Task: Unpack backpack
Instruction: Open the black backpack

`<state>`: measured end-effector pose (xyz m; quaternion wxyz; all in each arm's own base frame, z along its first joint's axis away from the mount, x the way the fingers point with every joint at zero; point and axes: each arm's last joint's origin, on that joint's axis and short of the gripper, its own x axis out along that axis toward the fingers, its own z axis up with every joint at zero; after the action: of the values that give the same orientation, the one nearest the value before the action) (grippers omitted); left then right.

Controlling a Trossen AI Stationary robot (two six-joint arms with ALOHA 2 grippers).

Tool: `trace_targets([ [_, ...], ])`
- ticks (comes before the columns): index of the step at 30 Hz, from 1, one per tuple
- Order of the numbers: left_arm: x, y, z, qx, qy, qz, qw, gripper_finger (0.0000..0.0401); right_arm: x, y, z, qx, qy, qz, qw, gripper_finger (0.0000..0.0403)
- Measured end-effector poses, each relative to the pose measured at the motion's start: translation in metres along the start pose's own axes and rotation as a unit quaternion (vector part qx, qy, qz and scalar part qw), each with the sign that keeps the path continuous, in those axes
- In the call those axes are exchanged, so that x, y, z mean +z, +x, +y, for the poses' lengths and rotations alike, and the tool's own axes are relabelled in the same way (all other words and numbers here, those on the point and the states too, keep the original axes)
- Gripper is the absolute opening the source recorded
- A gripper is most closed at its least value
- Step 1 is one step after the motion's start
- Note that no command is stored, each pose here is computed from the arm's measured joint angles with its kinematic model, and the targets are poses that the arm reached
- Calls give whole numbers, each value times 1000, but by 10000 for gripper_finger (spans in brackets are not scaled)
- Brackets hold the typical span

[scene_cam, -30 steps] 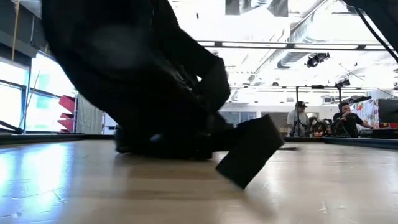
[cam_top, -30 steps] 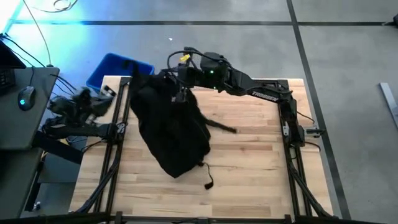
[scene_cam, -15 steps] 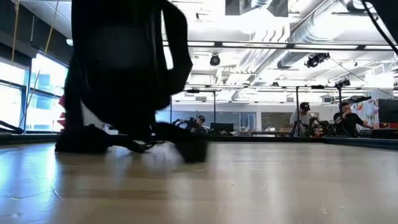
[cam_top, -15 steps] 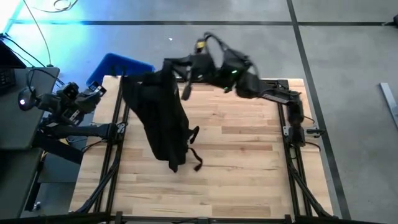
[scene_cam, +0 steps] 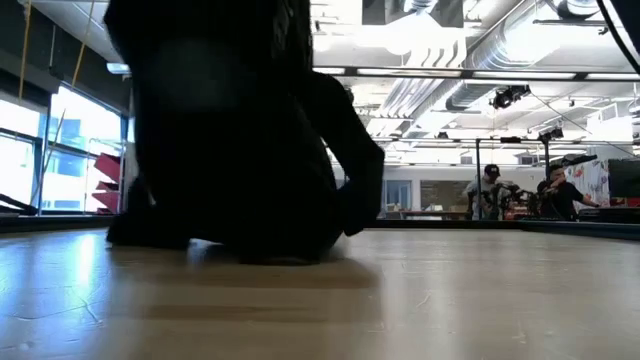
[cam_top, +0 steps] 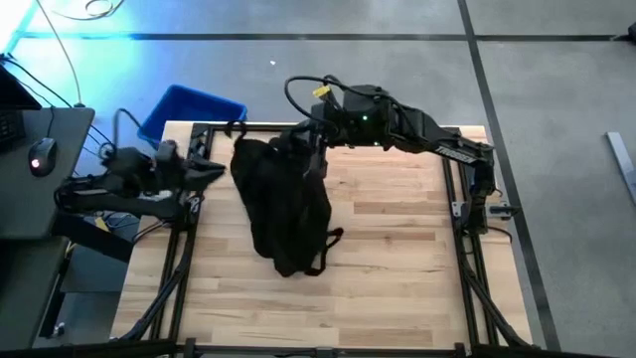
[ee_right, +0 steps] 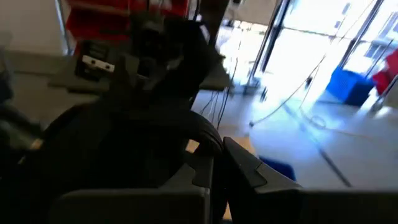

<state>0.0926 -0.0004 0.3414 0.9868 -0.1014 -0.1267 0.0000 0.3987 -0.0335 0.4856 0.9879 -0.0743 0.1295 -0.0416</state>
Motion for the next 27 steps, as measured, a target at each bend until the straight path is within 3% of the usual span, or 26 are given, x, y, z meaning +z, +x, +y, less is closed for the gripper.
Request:
trace_targets([
  [6,-6,19,1,18,75,78,994,99,-2,-1,1,14,5,14,1000,0],
  [10,11,23,1,70,178,147,970,127,-1,-6,1,14,14,17,1000,0],
  [15,31,32,3,154,318,243,903,148,-1,-7,1,15,26,19,999,0],
  [19,25,53,9,171,410,301,843,162,-1,-7,3,19,27,18,999,0],
  [27,-7,81,31,142,463,427,763,179,0,-8,11,29,34,17,999,0],
])
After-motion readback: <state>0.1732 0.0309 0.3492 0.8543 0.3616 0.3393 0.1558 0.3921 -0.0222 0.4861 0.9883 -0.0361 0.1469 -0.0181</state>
